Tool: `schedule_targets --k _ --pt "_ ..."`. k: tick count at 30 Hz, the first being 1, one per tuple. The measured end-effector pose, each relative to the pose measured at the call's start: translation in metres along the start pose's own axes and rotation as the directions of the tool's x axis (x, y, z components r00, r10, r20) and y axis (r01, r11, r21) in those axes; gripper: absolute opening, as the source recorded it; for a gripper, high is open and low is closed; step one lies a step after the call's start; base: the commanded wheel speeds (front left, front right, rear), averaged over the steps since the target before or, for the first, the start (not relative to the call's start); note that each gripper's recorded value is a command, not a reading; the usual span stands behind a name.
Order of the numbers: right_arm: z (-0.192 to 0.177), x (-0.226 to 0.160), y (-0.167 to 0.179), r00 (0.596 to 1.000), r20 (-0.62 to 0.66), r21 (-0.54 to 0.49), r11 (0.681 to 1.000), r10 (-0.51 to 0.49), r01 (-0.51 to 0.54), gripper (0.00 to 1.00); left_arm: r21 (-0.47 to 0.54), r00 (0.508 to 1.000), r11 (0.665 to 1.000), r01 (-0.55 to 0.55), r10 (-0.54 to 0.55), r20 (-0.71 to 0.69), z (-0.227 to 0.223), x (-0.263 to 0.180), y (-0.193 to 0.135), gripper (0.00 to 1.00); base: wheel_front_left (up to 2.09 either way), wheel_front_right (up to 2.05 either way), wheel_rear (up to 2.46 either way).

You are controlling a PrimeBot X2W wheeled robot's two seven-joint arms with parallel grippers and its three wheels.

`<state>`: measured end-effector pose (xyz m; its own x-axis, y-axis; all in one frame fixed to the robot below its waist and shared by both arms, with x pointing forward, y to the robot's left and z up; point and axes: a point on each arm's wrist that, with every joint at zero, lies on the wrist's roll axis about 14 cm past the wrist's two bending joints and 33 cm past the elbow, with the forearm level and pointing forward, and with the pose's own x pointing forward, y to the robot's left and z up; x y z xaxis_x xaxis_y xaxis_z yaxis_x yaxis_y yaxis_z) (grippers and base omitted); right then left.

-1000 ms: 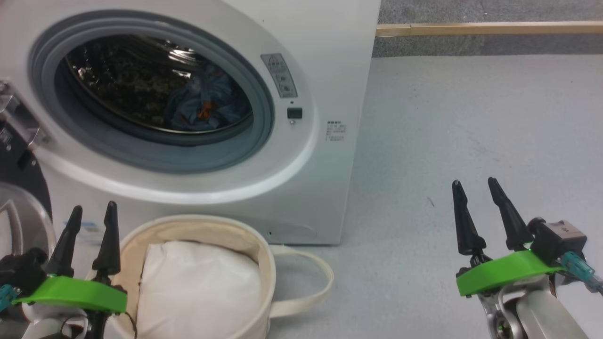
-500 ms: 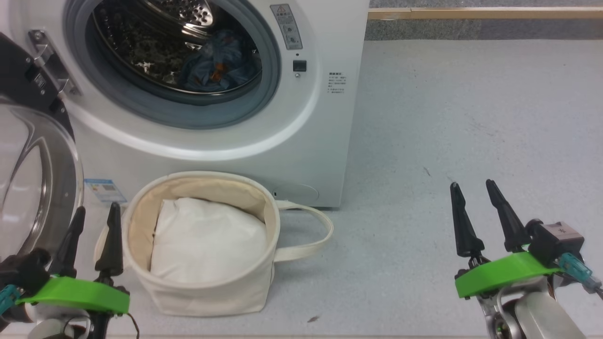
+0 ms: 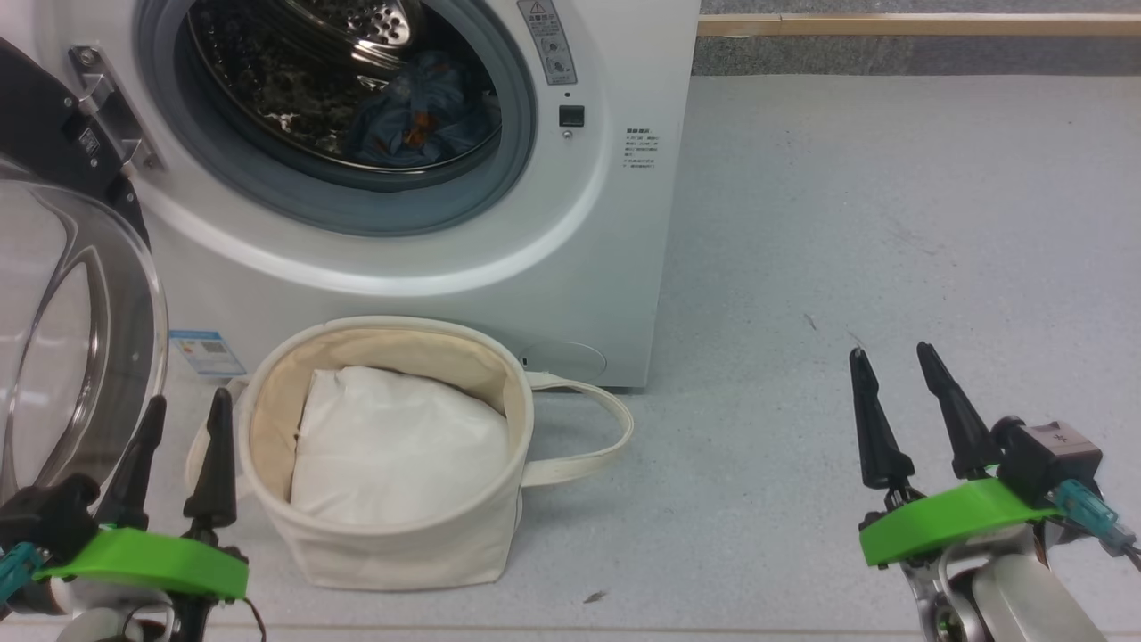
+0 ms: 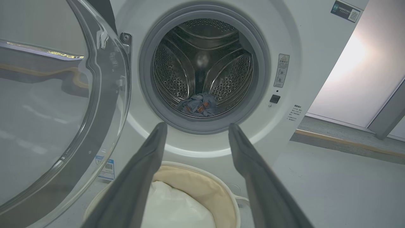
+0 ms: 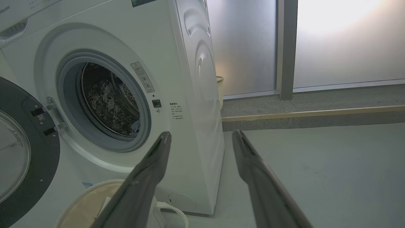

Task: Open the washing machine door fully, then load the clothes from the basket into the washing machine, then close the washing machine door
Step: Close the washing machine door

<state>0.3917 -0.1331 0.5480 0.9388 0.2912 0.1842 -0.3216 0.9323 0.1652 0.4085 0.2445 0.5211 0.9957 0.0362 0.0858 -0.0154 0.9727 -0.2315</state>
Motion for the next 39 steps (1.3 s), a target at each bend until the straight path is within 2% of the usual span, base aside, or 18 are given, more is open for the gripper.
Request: schedule_targets --k 13,21,32,39 --pt "-0.002 0.004 0.005 1.0 -0.004 0.004 1.0 0.016 -0.016 1.0 0.002 1.0 1.0 -0.014 0.014 0.0 0.0 -0.004 0.005 1.0 0.0 0.0 0.0" --pt "-0.005 0.014 0.021 0.998 -0.008 0.013 0.998 0.068 -0.068 1.0 0.014 0.998 0.998 -0.055 0.055 0.014 0.007 -0.016 0.021 1.0 0.0 0.0 0.0" --pt "-0.016 0.032 0.061 0.982 -0.026 0.044 0.981 0.189 -0.188 1.0 0.015 0.978 0.979 -0.203 0.202 0.043 0.02 -0.051 0.069 1.0 0.0 0.0 0.0" --pt "-0.023 0.045 0.098 0.956 -0.039 0.071 0.955 0.291 -0.287 1.0 0.034 0.949 0.95 -0.309 0.306 0.08 0.031 -0.085 0.098 1.0 0.0 0.0 0.0"
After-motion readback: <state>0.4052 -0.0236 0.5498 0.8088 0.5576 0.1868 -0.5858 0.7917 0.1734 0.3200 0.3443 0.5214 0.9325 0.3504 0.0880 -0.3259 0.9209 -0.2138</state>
